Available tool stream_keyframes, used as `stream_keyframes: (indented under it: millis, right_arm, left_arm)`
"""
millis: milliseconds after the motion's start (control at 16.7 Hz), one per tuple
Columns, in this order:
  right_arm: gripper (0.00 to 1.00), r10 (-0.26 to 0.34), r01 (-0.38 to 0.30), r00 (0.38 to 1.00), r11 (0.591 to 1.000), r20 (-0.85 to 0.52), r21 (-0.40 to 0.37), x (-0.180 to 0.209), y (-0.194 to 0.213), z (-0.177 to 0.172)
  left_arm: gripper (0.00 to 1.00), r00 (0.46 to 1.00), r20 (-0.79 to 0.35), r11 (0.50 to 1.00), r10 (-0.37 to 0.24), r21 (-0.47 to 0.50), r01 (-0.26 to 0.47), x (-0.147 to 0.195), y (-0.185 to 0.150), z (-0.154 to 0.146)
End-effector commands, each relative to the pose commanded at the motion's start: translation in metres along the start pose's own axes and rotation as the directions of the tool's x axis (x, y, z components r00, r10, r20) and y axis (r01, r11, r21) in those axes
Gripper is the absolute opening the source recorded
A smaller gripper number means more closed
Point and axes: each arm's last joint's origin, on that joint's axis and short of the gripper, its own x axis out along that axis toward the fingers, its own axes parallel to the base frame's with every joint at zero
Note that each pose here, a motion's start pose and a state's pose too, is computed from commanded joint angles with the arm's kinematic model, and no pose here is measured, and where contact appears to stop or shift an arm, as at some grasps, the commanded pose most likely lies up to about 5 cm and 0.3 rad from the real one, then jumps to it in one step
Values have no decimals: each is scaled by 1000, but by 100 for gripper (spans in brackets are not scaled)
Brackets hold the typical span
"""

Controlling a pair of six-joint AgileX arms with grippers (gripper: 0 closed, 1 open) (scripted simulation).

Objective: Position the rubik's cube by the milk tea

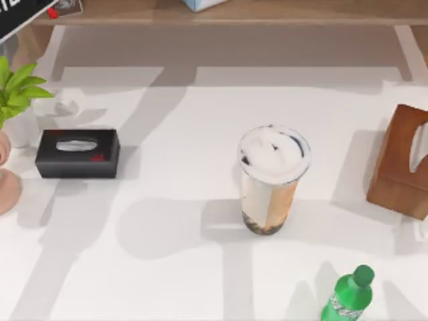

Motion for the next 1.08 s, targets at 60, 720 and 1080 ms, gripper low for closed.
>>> stream_keyframes:
  millis: [60, 720, 1080]
  right_arm:
    - [100, 0, 0, 1000, 1000, 0, 0, 0, 0, 0]
    - [100, 0, 0, 1000, 1000, 0, 0, 0, 0, 0]
    - [100, 0, 0, 1000, 1000, 0, 0, 0, 0, 0]
  left_arm:
    - [32, 1000, 0, 1000, 0, 0, 0, 0, 0, 0]
    - [0, 1000, 0, 1000, 0, 0, 0, 0, 0, 0]
    - [0, 998, 56, 999, -5, -38, 7, -21, -11, 25]
